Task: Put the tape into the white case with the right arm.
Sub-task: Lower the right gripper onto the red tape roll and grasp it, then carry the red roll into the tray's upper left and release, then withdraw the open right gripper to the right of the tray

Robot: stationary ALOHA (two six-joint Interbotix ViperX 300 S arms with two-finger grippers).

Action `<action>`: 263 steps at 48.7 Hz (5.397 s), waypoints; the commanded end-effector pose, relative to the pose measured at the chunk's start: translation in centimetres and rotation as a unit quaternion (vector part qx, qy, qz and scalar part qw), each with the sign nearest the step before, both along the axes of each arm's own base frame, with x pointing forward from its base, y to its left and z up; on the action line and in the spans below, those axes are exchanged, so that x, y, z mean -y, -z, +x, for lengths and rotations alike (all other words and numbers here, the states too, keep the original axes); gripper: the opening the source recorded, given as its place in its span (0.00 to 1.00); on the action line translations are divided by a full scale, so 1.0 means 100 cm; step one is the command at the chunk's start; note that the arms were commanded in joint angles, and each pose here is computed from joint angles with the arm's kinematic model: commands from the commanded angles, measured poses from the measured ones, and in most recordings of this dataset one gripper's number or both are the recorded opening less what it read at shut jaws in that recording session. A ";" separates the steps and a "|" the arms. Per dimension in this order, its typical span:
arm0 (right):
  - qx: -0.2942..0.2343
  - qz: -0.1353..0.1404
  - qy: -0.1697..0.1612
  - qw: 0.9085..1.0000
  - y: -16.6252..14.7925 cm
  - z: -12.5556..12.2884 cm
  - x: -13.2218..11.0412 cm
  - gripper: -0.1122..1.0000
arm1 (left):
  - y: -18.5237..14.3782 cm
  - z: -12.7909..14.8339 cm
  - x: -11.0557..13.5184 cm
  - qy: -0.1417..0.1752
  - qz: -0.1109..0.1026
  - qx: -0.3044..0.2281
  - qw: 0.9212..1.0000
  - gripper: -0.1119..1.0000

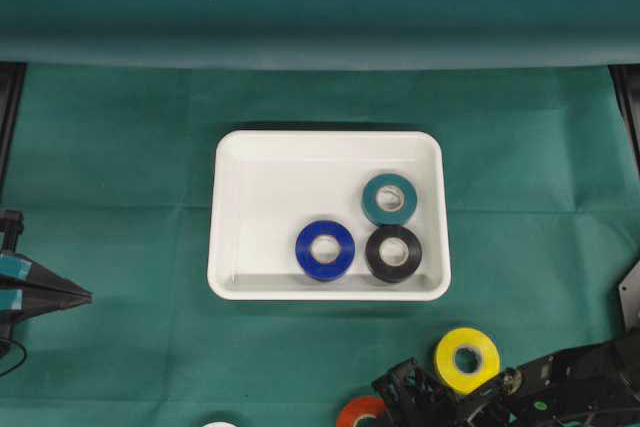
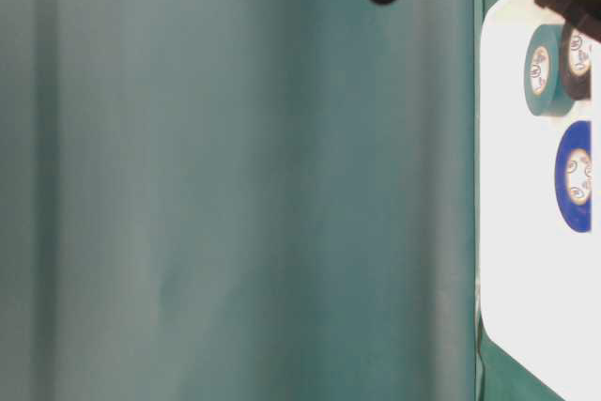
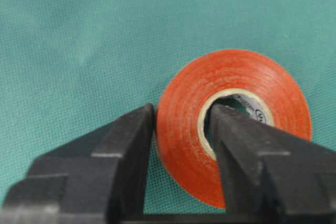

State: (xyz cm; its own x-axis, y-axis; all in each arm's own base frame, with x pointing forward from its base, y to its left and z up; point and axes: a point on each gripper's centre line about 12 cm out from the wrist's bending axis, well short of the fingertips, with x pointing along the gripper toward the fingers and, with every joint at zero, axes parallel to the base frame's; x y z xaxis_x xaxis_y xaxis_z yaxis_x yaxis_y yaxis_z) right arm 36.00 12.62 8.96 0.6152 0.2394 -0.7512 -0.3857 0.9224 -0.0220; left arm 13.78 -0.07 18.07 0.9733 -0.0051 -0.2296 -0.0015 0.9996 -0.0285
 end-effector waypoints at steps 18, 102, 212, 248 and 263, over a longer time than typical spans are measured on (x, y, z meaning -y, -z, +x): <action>0.035 0.012 0.004 0.999 -0.025 0.011 -0.001 0.13 | -0.004 0.001 0.000 -0.001 -0.001 0.005 1.000 0.10; 0.093 -0.026 0.099 0.990 -0.082 0.095 0.047 0.12 | -0.005 0.002 0.000 -0.002 -0.002 0.007 1.000 0.10; 0.079 -0.082 0.276 0.954 -0.079 0.047 0.242 0.66 | -0.004 0.002 0.000 -0.002 -0.001 0.006 1.000 0.10; 0.085 -0.055 0.251 0.963 -0.075 -0.092 0.197 0.66 | -0.004 0.002 -0.001 -0.003 -0.001 0.006 1.000 0.10; 0.103 -0.040 0.237 0.965 -0.067 -0.130 0.181 0.66 | -0.007 -0.001 -0.001 -0.003 -0.001 0.021 1.000 0.10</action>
